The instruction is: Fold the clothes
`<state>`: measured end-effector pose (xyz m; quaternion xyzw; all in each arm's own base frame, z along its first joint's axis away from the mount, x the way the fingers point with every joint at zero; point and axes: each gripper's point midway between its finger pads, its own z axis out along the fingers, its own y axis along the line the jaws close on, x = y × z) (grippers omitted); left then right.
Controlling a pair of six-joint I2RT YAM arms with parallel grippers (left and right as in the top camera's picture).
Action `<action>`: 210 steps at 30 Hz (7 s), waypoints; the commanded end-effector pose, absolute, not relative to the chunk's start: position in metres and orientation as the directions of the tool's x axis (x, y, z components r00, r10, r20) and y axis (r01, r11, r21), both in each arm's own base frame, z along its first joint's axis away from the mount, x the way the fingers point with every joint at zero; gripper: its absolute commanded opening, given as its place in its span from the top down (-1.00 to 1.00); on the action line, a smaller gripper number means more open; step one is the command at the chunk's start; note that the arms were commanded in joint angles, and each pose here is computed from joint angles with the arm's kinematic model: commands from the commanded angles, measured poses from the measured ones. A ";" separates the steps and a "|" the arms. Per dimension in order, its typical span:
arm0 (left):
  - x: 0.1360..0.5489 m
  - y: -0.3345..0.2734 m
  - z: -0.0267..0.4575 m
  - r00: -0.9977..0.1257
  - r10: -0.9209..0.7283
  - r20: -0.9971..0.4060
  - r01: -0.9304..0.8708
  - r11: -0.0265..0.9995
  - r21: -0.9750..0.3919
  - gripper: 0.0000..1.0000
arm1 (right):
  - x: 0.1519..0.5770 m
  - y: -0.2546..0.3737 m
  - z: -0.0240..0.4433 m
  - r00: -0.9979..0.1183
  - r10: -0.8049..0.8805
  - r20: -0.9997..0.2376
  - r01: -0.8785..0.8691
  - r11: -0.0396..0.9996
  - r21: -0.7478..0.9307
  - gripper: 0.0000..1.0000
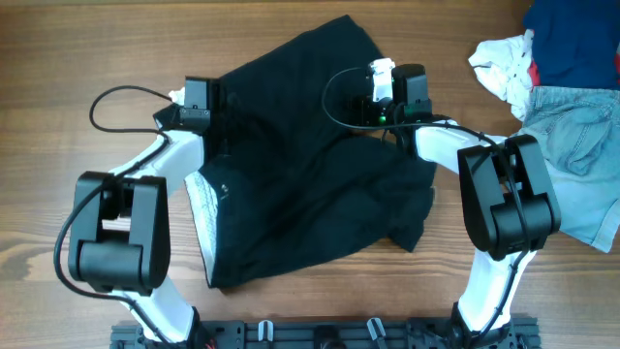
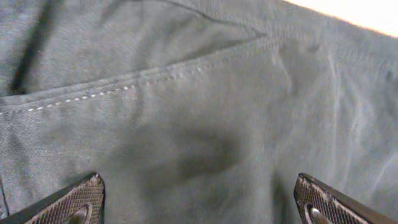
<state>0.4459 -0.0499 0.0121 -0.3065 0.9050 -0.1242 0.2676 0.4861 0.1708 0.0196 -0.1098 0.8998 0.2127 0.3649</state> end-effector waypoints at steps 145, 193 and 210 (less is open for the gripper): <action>0.132 0.000 0.178 -0.396 -0.875 -0.280 -0.838 0.469 -0.280 0.92 | 0.255 0.062 0.226 -0.894 0.102 -0.436 -0.062 0.936 0.348 0.92; 0.374 0.109 0.118 -0.065 -0.672 -0.738 -0.899 0.361 -0.250 -1.00 | 0.527 0.184 0.147 -0.459 0.026 -0.888 -0.481 0.833 0.274 -1.00; 0.340 0.048 0.125 -0.514 -0.665 -0.542 -0.706 0.687 -0.173 -1.00 | 0.444 0.177 0.130 -0.658 -0.324 -0.680 -0.593 0.779 0.203 -0.98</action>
